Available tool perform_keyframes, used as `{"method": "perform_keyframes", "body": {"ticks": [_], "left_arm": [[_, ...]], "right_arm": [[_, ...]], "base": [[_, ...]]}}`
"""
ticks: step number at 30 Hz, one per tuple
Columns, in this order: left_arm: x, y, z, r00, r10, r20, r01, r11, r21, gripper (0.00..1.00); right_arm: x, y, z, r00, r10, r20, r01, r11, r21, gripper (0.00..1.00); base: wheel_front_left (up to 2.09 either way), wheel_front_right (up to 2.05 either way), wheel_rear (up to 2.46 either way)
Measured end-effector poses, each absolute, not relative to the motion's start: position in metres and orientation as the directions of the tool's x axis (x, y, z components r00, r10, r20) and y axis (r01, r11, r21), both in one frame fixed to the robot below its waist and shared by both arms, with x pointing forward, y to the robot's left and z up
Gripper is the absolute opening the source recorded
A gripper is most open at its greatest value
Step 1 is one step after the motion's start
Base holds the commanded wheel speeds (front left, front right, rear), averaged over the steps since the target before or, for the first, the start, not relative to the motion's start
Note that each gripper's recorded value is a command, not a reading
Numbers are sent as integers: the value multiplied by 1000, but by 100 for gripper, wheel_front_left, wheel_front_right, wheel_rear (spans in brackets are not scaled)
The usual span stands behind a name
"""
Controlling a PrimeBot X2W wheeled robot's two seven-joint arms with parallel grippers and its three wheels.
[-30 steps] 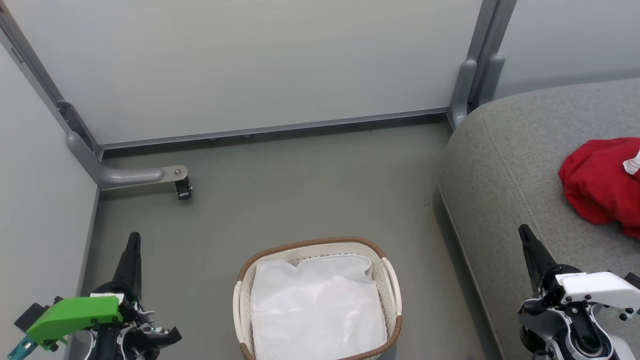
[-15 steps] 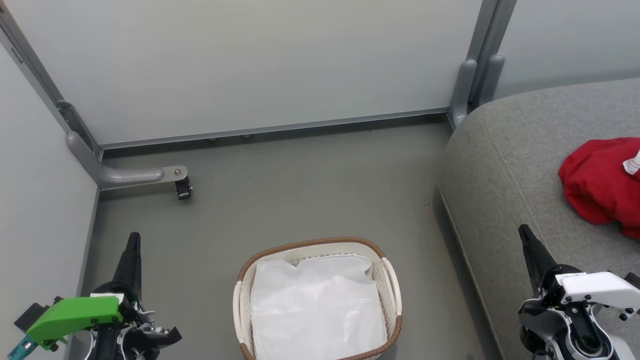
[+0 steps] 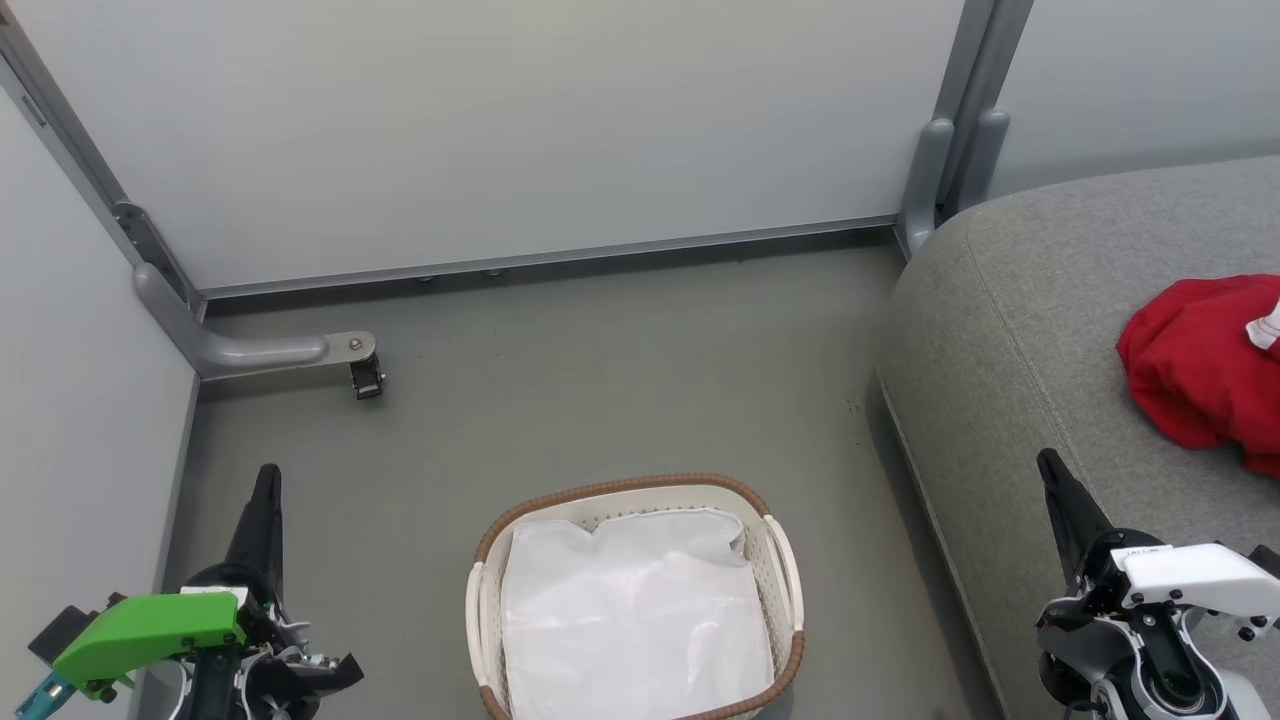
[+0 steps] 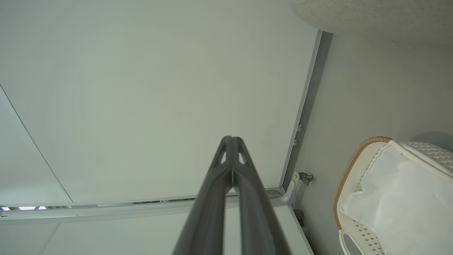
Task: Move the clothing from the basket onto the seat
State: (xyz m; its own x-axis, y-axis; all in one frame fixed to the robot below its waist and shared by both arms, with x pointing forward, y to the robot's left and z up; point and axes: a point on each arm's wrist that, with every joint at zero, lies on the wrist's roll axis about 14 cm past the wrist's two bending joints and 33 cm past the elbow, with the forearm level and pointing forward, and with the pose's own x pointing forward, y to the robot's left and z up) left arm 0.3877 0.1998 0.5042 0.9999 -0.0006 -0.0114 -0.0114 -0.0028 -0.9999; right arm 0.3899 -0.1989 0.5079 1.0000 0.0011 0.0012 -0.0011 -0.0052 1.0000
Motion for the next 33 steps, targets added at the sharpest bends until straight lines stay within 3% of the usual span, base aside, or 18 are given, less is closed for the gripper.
{"method": "perform_keyframes", "body": {"ticks": [33], "left_arm": [[388, 200, 504, 1000, -1, -11, -11, -3, -1000, 0]], "right_arm": [[390, -199, 508, 1000, 1, 1, -1, -5, 1000, 0]], "base": [[0, 0, 0]]}}
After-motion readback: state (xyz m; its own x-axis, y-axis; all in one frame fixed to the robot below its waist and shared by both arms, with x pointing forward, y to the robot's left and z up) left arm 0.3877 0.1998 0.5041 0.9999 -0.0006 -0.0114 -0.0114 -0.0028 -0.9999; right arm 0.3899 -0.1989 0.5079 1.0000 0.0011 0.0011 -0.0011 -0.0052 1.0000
